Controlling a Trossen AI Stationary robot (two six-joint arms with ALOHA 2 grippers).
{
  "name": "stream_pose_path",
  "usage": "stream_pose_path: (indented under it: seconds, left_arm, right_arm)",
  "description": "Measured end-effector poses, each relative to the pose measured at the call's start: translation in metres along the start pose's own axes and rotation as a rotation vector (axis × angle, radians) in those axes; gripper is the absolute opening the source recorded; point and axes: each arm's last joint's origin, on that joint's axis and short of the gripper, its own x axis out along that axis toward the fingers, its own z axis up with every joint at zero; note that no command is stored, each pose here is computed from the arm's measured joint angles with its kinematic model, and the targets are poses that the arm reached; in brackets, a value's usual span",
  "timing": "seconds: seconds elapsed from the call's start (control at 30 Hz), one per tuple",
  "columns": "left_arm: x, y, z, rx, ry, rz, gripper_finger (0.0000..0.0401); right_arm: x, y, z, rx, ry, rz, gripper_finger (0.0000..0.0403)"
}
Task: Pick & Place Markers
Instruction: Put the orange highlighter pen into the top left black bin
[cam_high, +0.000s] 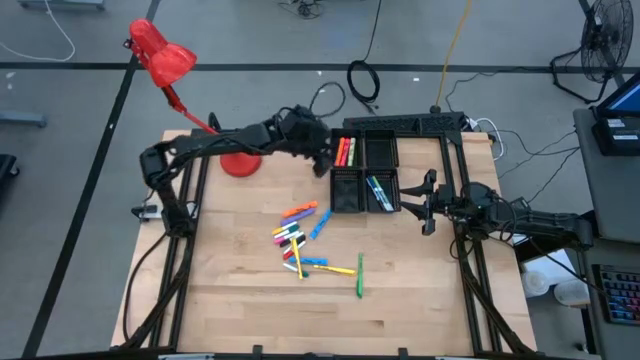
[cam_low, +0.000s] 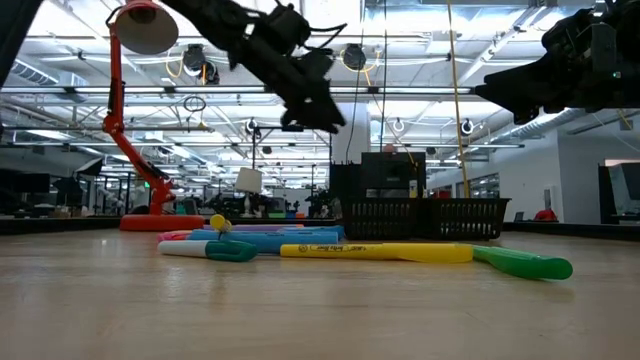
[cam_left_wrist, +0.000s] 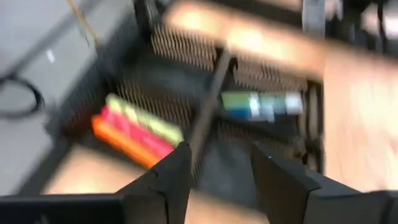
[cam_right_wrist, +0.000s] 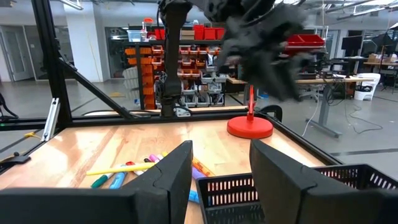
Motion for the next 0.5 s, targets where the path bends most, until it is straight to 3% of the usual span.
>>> stream_pose_path:
  seconds: [0.23, 0.37, 0.5]
  left_arm:
    - [-0.015, -0.022, -0.033, -0.016, 0.379, 0.018, 0.0145]
    - [-0.011, -0.033, -0.052, 0.024, 0.470, 0.103, 0.0137]
    - [-0.003, -0.039, -0.072, 0.039, 0.500, 0.113, 0.0140]
  right_arm:
    - [0.000, 0.000, 0.000, 0.000, -0.001, 0.000, 0.0146]
    - [0.000, 0.000, 0.000, 0.000, 0.000, 0.000, 0.0146]
    - [0.000, 0.000, 0.000, 0.000, 0.000, 0.000, 0.0146]
